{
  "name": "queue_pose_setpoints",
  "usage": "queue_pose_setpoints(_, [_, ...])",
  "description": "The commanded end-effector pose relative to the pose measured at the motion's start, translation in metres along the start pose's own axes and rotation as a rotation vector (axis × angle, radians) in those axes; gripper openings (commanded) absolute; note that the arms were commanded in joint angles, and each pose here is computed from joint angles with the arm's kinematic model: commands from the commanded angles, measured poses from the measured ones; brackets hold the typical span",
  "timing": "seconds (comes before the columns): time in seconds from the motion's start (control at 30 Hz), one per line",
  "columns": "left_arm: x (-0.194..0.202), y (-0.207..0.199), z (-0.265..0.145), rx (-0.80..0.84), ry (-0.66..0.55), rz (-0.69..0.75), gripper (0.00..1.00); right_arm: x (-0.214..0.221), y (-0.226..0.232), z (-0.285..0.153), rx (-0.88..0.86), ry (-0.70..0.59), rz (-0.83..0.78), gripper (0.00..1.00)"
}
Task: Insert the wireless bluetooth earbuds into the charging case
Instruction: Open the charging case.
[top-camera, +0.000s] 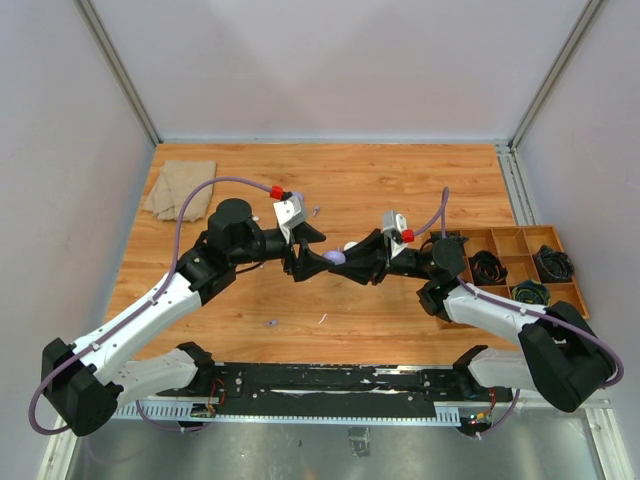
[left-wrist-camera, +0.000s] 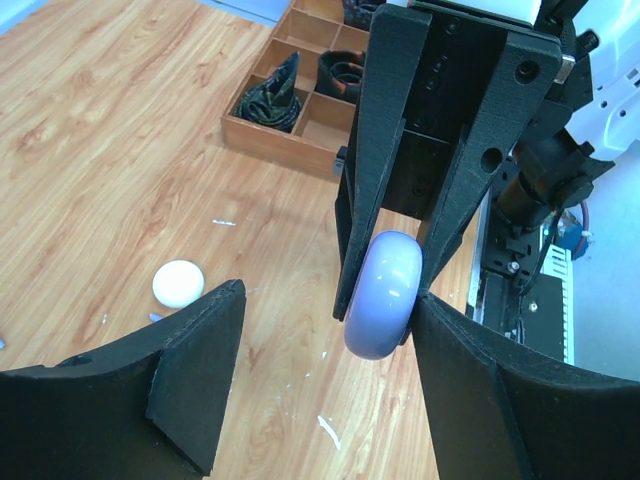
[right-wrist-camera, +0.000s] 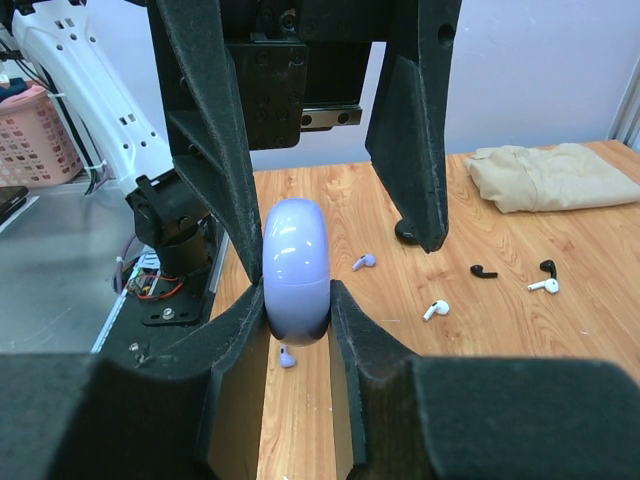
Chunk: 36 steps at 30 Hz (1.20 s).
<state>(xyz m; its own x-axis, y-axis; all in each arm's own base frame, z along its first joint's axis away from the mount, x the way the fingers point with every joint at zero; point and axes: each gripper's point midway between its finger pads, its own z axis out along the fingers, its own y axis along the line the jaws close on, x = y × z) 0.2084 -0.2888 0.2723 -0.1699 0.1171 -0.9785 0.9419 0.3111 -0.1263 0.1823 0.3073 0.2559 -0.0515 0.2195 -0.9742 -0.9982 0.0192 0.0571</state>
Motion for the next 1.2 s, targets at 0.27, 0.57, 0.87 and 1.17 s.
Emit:
queue_pose_setpoints(0.27, [-0.023,0.019,-0.005,-0.125,-0.032,-0.011,0.72,-0.011,-0.002,-0.006,0.006,-0.037,-0.054,0.0])
queue_pose_setpoints(0.57, [-0.033,0.022,-0.01,-0.158,-0.045,-0.009,0.74,-0.009,0.0,-0.006,0.003,-0.034,-0.053,0.0])
queue_pose_setpoints(0.87, [-0.038,0.027,-0.012,-0.193,-0.054,-0.009,0.76,-0.009,-0.001,-0.006,0.001,-0.032,-0.054,0.01])
queue_pose_setpoints(1.17, [-0.043,0.029,-0.013,-0.207,-0.065,-0.012,0.77,-0.007,-0.002,-0.006,0.005,-0.029,-0.049,0.0])
